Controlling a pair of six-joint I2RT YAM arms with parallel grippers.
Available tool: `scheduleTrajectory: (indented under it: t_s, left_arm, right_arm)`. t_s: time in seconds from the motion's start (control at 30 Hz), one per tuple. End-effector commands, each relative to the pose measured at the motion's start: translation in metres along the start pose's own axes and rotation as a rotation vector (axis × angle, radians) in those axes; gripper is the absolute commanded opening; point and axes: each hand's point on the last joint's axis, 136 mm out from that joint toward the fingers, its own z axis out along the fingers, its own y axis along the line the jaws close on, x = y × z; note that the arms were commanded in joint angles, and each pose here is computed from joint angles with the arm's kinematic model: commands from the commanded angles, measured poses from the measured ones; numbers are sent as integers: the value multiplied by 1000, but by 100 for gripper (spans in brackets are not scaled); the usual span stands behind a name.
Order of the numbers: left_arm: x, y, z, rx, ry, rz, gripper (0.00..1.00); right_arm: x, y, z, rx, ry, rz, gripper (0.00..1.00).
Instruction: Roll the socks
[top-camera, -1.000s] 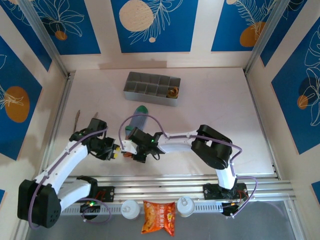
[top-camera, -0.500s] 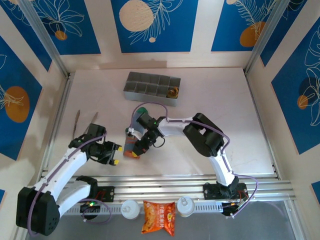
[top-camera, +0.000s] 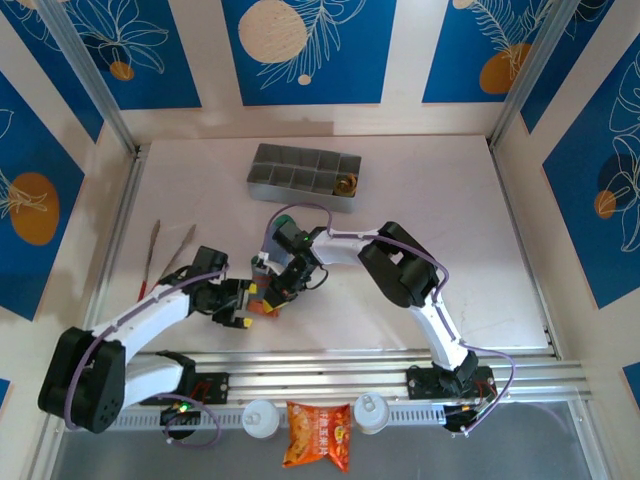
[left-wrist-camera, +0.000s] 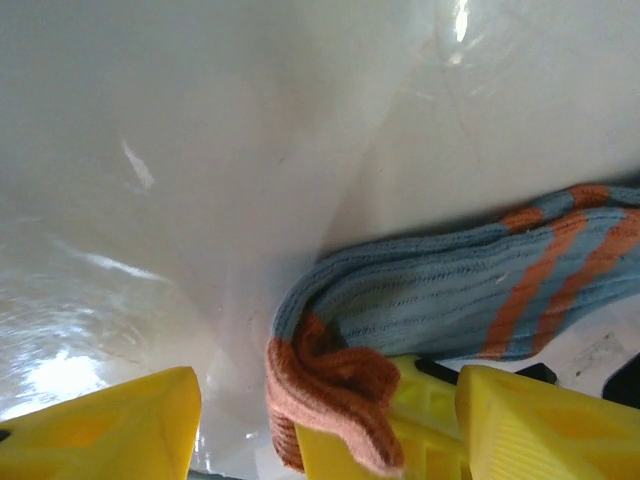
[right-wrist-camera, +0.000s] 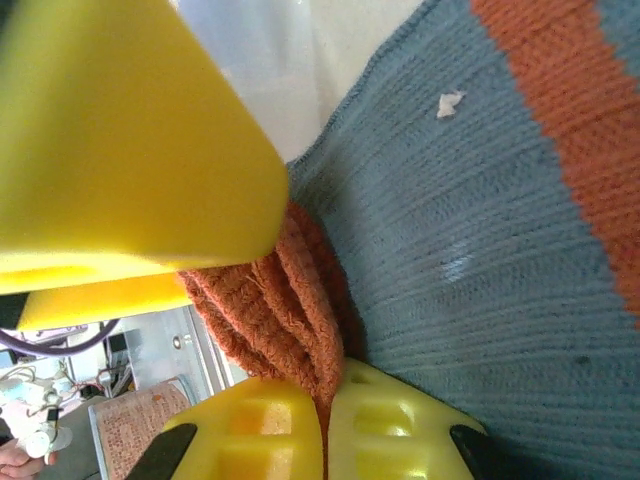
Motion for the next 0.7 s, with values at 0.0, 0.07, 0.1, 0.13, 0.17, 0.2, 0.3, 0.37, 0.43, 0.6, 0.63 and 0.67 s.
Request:
scheduleTrajectory:
  t_s: [0.0, 0.07, 0.1, 0.13, 0.17, 0.2, 0.3, 0.37, 0.43, 0.6, 0.63, 0.67]
  left_arm:
    - [0, -9, 8, 26, 0, -48, 66]
    - [0, -10, 12, 13, 1, -60, 65]
    - [0, -11, 12, 12, -3, -60, 64]
    - [0, -13, 12, 13, -8, -58, 62]
    - [0, -13, 13, 7, -11, -63, 60]
    - [1, -12, 13, -3, -10, -64, 59]
    - [5, -2, 15, -63, 9, -93, 53]
    - [8, 3, 12, -91, 12, -110, 51]
    - [10, 5, 7, -98, 5, -127, 50]
    - [16, 9, 3, -126, 23, -170, 50]
    - [17, 9, 4, -134, 26, -173, 50]
    - [16, 9, 5, -138, 27, -177, 49]
  right_arm:
    - [4, -1, 4, -18, 29, 53, 0]
    - [4, -2, 5, -10, 29, 50, 0]
    - [4, -2, 5, -8, 30, 50, 0]
    - [4, -2, 5, -7, 30, 50, 0]
    - [4, -3, 6, -1, 30, 52, 0]
    - [4, -4, 6, 4, 31, 54, 0]
    - [3, -6, 6, 16, 27, 54, 0]
    - [3, -6, 5, 20, 25, 53, 0]
    - [3, -7, 5, 29, 24, 50, 0]
    - [3, -8, 4, 39, 24, 44, 0]
    - [3, -7, 4, 39, 25, 42, 0]
    - [2, -7, 4, 40, 23, 39, 0]
